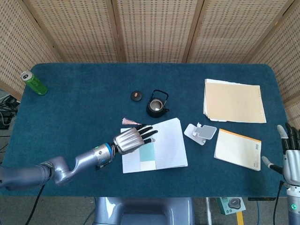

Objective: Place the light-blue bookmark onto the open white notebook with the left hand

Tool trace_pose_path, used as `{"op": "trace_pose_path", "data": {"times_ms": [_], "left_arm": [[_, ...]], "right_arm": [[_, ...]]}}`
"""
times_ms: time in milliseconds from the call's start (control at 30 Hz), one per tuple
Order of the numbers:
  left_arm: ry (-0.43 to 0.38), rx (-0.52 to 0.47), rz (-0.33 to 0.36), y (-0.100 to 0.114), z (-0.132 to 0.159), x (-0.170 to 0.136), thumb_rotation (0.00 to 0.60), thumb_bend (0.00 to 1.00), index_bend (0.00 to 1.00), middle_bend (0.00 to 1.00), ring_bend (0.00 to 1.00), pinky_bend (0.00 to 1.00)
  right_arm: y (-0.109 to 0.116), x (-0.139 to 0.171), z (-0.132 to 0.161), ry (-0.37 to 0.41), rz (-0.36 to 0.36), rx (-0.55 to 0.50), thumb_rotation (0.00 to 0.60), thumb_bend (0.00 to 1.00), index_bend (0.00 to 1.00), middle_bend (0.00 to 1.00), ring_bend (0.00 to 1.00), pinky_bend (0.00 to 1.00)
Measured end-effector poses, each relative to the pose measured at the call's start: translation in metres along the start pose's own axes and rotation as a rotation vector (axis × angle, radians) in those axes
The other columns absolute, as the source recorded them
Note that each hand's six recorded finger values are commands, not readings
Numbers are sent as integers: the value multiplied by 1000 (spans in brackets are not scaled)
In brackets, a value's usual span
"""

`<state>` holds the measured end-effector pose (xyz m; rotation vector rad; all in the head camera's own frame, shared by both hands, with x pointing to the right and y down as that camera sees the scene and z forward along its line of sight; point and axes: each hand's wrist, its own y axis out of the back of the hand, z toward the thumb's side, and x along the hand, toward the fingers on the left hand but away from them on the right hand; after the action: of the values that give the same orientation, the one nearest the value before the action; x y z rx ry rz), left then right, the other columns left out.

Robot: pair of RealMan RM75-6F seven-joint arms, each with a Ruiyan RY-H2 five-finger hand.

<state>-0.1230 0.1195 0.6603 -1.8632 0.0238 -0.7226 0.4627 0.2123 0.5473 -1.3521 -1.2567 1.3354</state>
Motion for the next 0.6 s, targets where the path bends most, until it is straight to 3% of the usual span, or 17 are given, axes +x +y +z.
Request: {"op": "trace_pose_path", "data": {"times_ms": [200, 367, 467, 600], "left_arm": [[141, -46, 186, 16, -22, -37, 600, 441, 19, 0, 0, 0], [357, -114, 340, 17, -41, -99, 600, 414, 0, 0, 0, 0], [503, -160, 405, 10, -47, -146, 600, 256, 0, 0, 0, 0], [667, -203, 432, 0, -47, -203, 600, 117, 0, 0, 0, 0]], "right_arm": [[-1, 2, 5, 17, 7, -2, 600, 118, 30, 0, 0, 0], [0, 5, 15, 48, 11, -12, 600, 117, 30, 0, 0, 0], [1, 8, 21, 69, 16, -15, 600, 117, 30, 0, 0, 0], [6, 11, 30, 101, 11, -24, 600, 118, 30, 0, 0, 0]]}}
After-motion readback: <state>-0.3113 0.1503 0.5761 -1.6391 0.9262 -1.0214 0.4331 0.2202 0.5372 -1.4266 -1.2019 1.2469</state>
